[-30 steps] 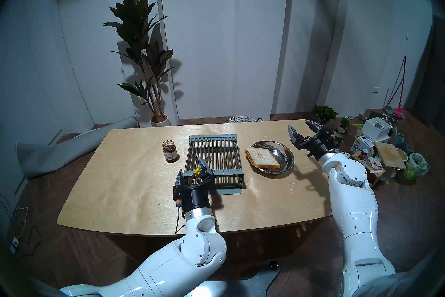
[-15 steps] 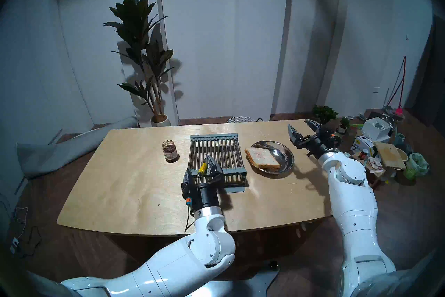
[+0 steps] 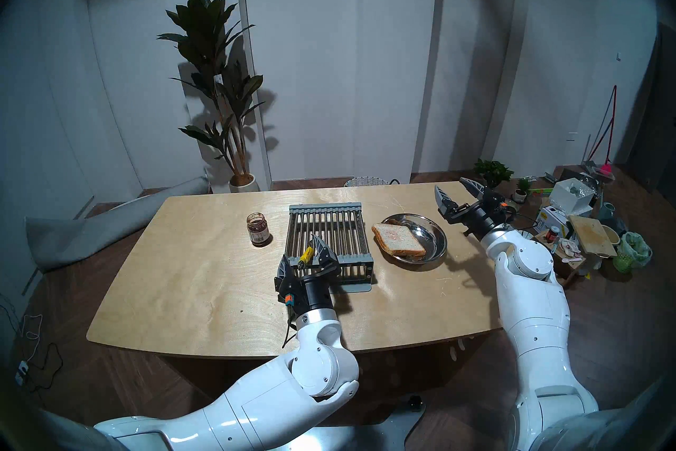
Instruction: Spread jam over the slice of bread with the knife
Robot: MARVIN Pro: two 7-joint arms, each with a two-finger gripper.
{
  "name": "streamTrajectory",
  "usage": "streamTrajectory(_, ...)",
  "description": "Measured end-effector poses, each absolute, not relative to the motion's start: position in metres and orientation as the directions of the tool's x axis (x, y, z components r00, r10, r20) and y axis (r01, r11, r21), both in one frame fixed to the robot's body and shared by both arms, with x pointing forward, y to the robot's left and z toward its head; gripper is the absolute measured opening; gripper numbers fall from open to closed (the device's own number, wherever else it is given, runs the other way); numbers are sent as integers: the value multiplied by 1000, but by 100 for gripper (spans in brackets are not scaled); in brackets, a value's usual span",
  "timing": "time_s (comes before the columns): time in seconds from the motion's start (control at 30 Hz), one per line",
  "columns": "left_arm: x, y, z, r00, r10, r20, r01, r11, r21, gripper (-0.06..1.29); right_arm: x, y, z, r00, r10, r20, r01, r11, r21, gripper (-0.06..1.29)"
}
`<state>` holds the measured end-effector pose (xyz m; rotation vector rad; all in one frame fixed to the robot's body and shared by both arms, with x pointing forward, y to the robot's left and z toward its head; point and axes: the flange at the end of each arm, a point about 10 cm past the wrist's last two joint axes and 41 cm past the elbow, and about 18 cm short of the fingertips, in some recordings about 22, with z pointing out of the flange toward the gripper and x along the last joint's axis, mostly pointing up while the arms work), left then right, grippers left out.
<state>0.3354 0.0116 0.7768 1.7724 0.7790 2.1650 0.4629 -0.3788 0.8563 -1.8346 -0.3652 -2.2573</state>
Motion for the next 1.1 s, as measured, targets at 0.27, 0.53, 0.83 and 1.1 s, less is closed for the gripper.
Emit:
streamTrajectory(0.27, 337, 13, 772, -217, 473, 854, 183, -840, 511, 105, 465, -378, 857, -209, -14, 978, 306, -951, 52, 123)
streamTrajectory(0.53, 336, 9, 772, -203, 460, 865, 195, -846, 496, 37, 467, -378, 857, -211, -19, 977, 295, -954, 45, 123)
streamTrajectory(0.83, 337, 9, 775, -212, 431, 877, 203, -858, 471, 20, 467, -381, 858, -217, -19, 976, 279, -959, 43, 123)
streamTrajectory(1.1, 334, 6, 779, -229, 360, 905, 207, -890, 406, 15, 467, -384, 859, -220, -21, 975, 268, -963, 39, 123)
